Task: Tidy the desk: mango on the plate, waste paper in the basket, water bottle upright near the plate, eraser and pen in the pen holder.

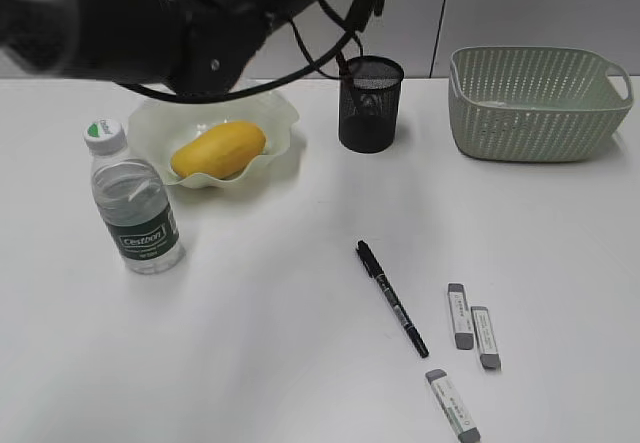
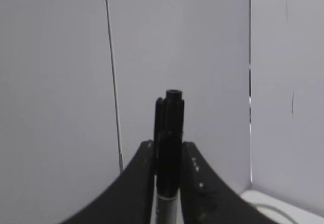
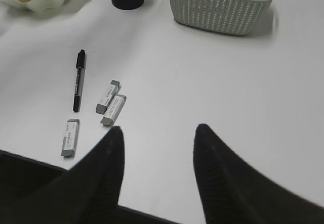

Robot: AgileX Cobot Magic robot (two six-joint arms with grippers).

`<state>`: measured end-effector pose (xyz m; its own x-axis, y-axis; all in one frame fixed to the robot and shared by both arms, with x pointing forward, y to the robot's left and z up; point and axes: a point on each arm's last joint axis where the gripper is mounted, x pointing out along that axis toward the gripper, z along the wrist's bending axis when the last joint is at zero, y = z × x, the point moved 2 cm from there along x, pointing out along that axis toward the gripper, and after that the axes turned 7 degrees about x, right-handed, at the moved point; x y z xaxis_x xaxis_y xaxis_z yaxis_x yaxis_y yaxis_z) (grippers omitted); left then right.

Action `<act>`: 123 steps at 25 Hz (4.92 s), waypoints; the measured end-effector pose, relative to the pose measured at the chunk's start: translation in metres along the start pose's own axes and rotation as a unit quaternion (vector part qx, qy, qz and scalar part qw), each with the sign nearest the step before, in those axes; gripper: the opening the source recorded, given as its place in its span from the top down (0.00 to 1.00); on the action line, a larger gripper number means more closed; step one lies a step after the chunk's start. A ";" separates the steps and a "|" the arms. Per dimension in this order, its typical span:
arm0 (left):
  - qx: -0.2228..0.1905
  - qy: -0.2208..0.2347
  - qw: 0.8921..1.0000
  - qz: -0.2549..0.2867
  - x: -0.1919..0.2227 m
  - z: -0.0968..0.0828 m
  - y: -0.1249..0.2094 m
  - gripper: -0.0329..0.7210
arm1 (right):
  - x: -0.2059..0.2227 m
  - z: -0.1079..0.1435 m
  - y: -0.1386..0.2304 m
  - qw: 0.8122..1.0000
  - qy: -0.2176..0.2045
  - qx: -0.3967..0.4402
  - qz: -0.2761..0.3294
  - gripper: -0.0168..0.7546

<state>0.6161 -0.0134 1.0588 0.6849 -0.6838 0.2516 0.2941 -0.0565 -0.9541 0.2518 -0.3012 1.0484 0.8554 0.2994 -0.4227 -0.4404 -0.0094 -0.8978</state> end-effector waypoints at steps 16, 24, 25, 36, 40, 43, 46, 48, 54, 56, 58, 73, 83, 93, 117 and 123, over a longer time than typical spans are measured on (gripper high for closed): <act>-0.002 -0.029 1.000 0.007 0.035 0.022 0.097 0.82 | 0.000 0.000 0.000 1.000 0.000 0.000 0.000 0.50; -0.006 -0.041 0.998 0.043 0.031 0.032 0.118 0.70 | 0.000 0.000 0.000 1.000 0.000 0.000 0.000 0.50; -0.006 -0.041 0.998 0.043 0.031 0.032 0.118 0.65 | 0.000 0.000 0.000 1.000 0.000 0.000 0.000 0.50; -0.042 -0.046 0.994 0.090 0.034 0.036 0.088 0.46 | 0.000 0.000 0.000 1.000 0.000 0.000 0.000 0.50; -0.051 -0.053 0.961 0.267 0.018 0.041 0.030 0.59 | 0.000 0.000 0.000 1.000 0.000 0.000 0.000 0.50; -0.018 -0.049 0.931 0.362 -0.013 0.044 -0.005 0.63 | 0.000 0.000 0.000 1.000 0.000 0.000 0.000 0.50; 0.004 -0.044 0.906 0.421 -0.061 0.043 -0.030 0.64 | 0.000 0.000 0.000 1.000 0.000 0.000 0.000 0.50; 0.004 -0.045 0.891 0.452 -0.100 0.041 -0.041 0.64 | 0.000 0.000 0.000 1.000 0.000 0.000 0.000 0.50; -0.016 -0.062 0.839 0.541 -0.243 0.027 -0.083 0.58 | 0.000 0.000 0.000 1.000 0.000 0.000 0.000 0.50; -0.030 -0.069 0.835 0.545 -0.288 0.021 -0.100 0.54 | 0.000 0.000 0.000 1.000 0.000 0.000 0.000 0.50; -0.044 -0.074 0.844 0.529 -0.331 0.014 -0.115 0.48 | 0.000 0.000 0.000 1.000 0.000 0.000 0.000 0.50; -0.065 -0.090 0.913 0.393 -0.452 -0.011 -0.116 0.19 | 0.000 0.000 0.000 1.000 0.000 0.000 0.000 0.50; -0.073 -0.122 0.914 0.381 -0.457 -0.011 -0.118 0.25 | 0.004 0.002 -0.003 1.000 -0.004 0.005 0.011 0.50; -0.085 -0.271 0.894 0.346 -0.472 -0.013 -0.123 0.26 | 0.133 0.024 -0.059 0.988 0.007 -0.005 0.155 0.50; -0.086 -0.276 0.893 0.345 -0.472 -0.013 -0.123 0.34 | 0.425 0.129 0.031 0.868 -0.012 -0.107 0.484 0.50; -0.087 -0.276 0.893 0.345 -0.472 -0.013 -0.123 0.34 | 0.429 0.131 0.032 0.870 -0.013 -0.101 0.483 0.81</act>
<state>0.2479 0.3063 1.0556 0.9018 -0.1397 -0.4090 -0.3989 0.0950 -0.9120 0.5691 -0.0483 0.8543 0.1055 0.0798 -0.9912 -0.8908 -0.4355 -0.1298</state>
